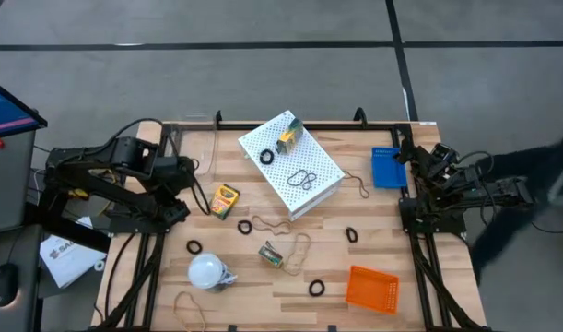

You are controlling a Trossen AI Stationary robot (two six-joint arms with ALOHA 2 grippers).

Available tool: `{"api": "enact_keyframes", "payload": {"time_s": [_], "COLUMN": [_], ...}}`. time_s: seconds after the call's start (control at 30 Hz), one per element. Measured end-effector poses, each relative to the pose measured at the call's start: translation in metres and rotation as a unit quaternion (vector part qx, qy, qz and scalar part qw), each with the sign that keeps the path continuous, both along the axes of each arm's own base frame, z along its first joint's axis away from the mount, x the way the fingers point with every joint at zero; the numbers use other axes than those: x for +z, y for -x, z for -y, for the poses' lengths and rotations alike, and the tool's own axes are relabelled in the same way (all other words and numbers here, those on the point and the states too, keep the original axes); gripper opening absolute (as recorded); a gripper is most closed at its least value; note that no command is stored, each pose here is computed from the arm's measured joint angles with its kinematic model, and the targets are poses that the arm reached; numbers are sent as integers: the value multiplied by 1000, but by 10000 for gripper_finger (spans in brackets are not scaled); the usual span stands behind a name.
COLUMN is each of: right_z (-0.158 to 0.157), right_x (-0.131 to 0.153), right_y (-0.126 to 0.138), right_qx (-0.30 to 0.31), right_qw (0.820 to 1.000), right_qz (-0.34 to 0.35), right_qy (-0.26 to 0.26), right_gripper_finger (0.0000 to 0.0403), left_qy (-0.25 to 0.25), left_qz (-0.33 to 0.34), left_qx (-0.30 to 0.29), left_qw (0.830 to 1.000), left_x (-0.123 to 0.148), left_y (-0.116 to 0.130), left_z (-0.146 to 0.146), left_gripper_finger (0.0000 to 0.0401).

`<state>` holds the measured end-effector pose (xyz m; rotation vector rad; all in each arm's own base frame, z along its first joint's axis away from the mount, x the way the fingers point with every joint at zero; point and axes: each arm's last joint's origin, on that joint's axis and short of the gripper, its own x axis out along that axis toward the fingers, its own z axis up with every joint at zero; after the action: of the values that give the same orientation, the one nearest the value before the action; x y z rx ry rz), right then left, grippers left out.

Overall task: Pick & Place Office Desk Supplies
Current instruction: Put the brown rubber band into the orange bin

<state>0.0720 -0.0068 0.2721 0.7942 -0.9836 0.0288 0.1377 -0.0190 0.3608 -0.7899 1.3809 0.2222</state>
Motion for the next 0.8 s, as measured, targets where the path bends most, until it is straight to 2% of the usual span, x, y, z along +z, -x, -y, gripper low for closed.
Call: {"api": "enact_keyframes", "payload": {"time_s": [0.27, 0.5, 0.63, 0.8], "right_z": [0, 0, 0, 0], "right_x": [0, 0, 0, 0], "right_y": [0, 0, 0, 0], "right_qx": [4, 2, 0, 0], "right_qw": [1000, 1000, 1000, 1000], "right_qz": [2, 3, 3, 3], "right_qy": [-3, -7, -9, -9], "right_gripper_finger": [240, 240, 240, 240], "left_qy": [33, 28, 35, 53], "left_qz": [-67, -101, -92, -40], "left_qx": [-27, -62, -72, -69], "left_qw": [997, 993, 993, 995], "left_x": [-29, -46, -47, -42], "left_y": [11, 28, 36, 39], "left_z": [15, 30, 39, 51], "left_gripper_finger": [207, 207, 205, 202]}}
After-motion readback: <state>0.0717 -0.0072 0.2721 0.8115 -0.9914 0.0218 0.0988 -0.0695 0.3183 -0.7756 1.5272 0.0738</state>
